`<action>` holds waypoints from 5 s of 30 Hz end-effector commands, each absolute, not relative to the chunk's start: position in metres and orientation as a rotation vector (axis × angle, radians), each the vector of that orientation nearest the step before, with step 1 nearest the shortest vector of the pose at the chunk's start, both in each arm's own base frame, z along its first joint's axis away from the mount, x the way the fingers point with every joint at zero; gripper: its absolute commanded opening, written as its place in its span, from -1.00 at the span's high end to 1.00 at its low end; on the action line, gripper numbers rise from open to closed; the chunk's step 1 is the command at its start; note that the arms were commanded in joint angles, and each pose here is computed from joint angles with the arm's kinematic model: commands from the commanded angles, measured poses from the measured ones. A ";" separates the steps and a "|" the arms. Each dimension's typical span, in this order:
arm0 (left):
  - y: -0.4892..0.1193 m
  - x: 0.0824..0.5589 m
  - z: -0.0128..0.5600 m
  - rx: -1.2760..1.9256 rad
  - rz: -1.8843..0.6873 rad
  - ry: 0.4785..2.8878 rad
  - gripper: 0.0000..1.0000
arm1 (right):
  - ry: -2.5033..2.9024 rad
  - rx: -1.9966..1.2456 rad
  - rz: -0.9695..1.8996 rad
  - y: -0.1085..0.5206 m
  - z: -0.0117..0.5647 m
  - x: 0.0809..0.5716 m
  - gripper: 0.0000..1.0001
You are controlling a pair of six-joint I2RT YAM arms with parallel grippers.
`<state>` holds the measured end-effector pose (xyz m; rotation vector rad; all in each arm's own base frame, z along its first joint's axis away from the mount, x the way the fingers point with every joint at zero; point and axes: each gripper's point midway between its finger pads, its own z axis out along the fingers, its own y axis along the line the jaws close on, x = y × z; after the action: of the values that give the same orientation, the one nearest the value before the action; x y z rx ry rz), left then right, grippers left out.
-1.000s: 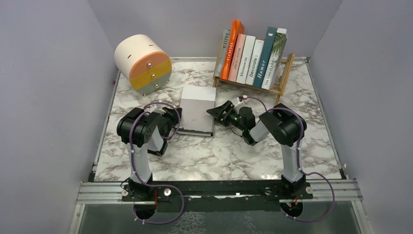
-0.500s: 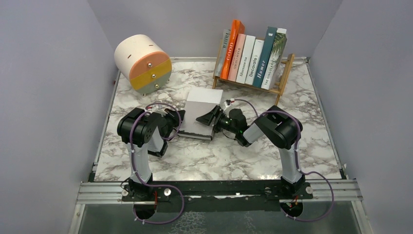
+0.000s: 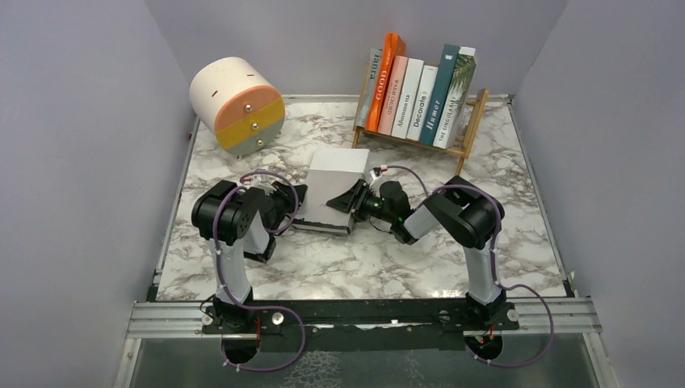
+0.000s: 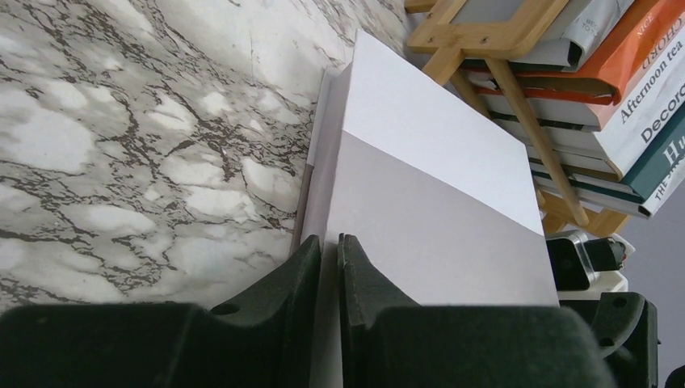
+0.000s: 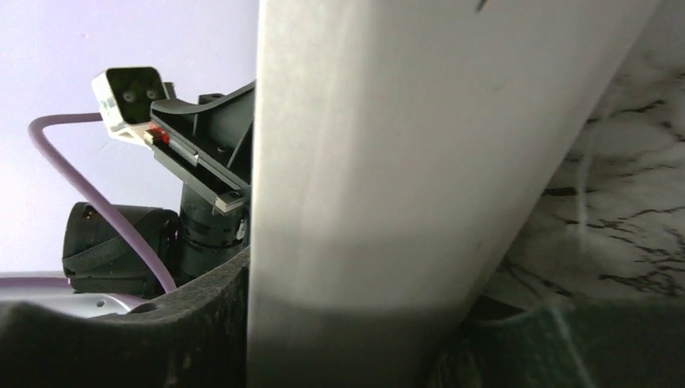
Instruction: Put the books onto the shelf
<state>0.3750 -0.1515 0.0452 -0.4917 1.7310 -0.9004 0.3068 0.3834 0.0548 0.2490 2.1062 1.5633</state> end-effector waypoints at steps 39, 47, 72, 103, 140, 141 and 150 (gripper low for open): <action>-0.106 0.367 0.140 -0.384 -0.753 1.717 0.22 | 1.717 -0.063 0.821 0.303 0.241 0.335 0.87; -0.119 0.373 0.178 -0.307 -0.713 1.762 0.07 | 1.584 0.035 0.398 0.224 0.346 0.351 0.98; -0.159 0.363 0.213 -0.113 -0.516 1.885 0.05 | 1.546 0.289 -0.250 0.068 0.425 0.345 0.98; -0.168 0.379 0.192 -0.095 -0.488 1.939 0.05 | 1.759 0.246 -0.266 0.027 0.306 0.441 0.98; -0.168 0.387 0.180 -0.090 -0.455 1.971 0.05 | 1.868 0.258 -0.192 0.001 0.199 0.522 0.98; -0.168 0.387 0.180 -0.090 -0.456 1.971 0.05 | 1.869 0.260 -0.190 0.001 0.199 0.524 0.98; -0.168 0.389 0.179 -0.090 -0.450 1.974 0.05 | 1.876 0.278 -0.164 0.001 0.200 0.527 0.46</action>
<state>0.3820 -0.1690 0.1666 -0.0871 2.0072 -0.4690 0.5175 -0.0069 0.1805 0.2642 1.9273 -0.2474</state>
